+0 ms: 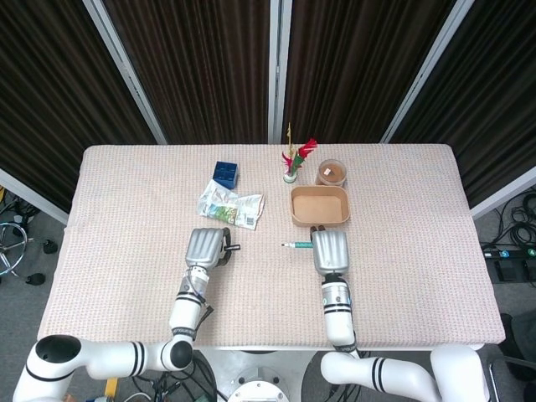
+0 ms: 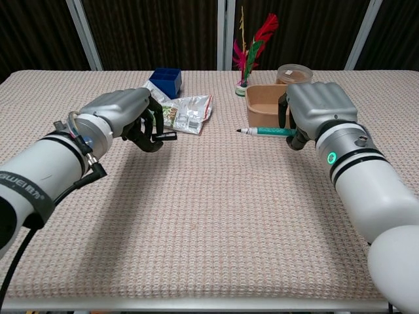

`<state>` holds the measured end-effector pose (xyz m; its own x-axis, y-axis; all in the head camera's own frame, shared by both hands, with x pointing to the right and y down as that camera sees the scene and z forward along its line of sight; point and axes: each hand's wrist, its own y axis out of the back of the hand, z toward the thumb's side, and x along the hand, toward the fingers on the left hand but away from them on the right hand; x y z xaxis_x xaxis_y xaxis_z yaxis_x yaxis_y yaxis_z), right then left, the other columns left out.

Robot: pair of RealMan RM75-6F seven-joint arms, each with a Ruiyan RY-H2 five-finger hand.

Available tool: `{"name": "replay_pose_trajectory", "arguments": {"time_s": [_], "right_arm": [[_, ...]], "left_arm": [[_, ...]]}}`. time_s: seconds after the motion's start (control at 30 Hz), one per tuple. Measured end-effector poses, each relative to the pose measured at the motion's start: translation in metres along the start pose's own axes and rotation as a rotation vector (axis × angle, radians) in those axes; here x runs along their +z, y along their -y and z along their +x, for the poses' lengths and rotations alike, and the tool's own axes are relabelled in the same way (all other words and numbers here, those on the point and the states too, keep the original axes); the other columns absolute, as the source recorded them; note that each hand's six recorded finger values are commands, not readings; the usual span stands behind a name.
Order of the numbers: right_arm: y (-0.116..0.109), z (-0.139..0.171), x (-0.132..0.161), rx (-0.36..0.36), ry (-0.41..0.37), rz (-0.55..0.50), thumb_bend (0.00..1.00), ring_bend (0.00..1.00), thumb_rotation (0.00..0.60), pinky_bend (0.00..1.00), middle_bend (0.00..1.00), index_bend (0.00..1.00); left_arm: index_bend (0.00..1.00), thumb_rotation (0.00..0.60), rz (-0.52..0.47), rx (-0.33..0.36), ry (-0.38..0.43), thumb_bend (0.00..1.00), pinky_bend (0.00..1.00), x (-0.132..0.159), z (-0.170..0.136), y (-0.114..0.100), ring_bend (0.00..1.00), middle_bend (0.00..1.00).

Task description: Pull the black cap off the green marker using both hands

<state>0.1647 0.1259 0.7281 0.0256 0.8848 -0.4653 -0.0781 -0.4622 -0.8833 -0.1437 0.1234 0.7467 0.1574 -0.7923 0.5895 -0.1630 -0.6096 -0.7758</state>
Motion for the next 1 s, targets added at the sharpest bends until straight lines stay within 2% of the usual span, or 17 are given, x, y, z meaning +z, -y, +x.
{"name": "replay_pose_trajectory", "arguments": {"time_s": [0.1,0.13,0.23,0.4,0.53,0.7,0.8,0.87,0.9,0.93,1.0], "right_arm": [[0.001,-0.001,0.006,0.007,-0.017,0.007,0.29,0.86,0.600,0.95,0.53,0.61],[0.002,-0.002,0.007,0.010,-0.022,0.010,0.27,0.86,0.600,0.95,0.52,0.59],[0.003,-0.002,0.010,0.023,-0.036,0.018,0.18,0.86,0.600,0.95,0.42,0.48],[0.000,0.002,0.009,0.033,-0.044,0.010,0.12,0.86,0.600,0.95,0.36,0.39],[-0.007,0.006,0.001,0.028,-0.037,-0.007,0.12,0.86,0.600,0.95,0.36,0.38],[-0.024,0.019,-0.021,-0.002,-0.020,-0.065,0.11,0.85,0.600,0.95,0.38,0.37],[-0.041,0.031,-0.048,-0.066,0.003,-0.118,0.10,0.75,0.600,0.90,0.38,0.37],[-0.052,0.040,-0.071,-0.116,0.021,-0.139,0.09,0.59,0.600,0.84,0.36,0.34],[-0.057,0.046,-0.088,-0.144,0.033,-0.144,0.09,0.49,0.600,0.77,0.33,0.31],[-0.060,0.052,-0.101,-0.160,0.041,-0.145,0.09,0.37,0.600,0.63,0.29,0.27],[-0.061,0.068,-0.130,-0.174,0.044,-0.135,0.09,0.10,0.600,0.19,0.12,0.12]], "left_arm": [[0.49,0.600,-0.003,-0.022,-0.005,0.28,0.53,-0.001,0.001,0.002,0.49,0.54],[0.42,0.600,-0.005,-0.030,-0.004,0.22,0.50,-0.001,0.001,0.003,0.46,0.51],[0.35,0.600,0.000,-0.034,0.001,0.15,0.47,-0.006,0.002,-0.002,0.42,0.47],[0.34,0.600,0.007,-0.017,0.001,0.12,0.45,-0.013,0.000,-0.010,0.41,0.45],[0.34,0.600,-0.009,0.002,-0.018,0.12,0.44,-0.023,-0.004,-0.020,0.41,0.45],[0.33,0.600,-0.043,0.076,-0.057,0.12,0.39,-0.046,-0.014,-0.041,0.40,0.45],[0.32,0.600,-0.043,0.143,-0.073,0.11,0.33,-0.065,-0.026,-0.057,0.36,0.41],[0.31,0.600,-0.033,0.194,-0.076,0.11,0.28,-0.079,-0.037,-0.067,0.30,0.36],[0.30,0.600,-0.029,0.215,-0.076,0.11,0.24,-0.085,-0.043,-0.070,0.26,0.33],[0.28,0.600,-0.027,0.236,-0.074,0.11,0.20,-0.091,-0.049,-0.073,0.21,0.27],[0.26,0.600,-0.029,0.280,-0.056,0.11,0.12,-0.101,-0.064,-0.077,0.12,0.18]]}}
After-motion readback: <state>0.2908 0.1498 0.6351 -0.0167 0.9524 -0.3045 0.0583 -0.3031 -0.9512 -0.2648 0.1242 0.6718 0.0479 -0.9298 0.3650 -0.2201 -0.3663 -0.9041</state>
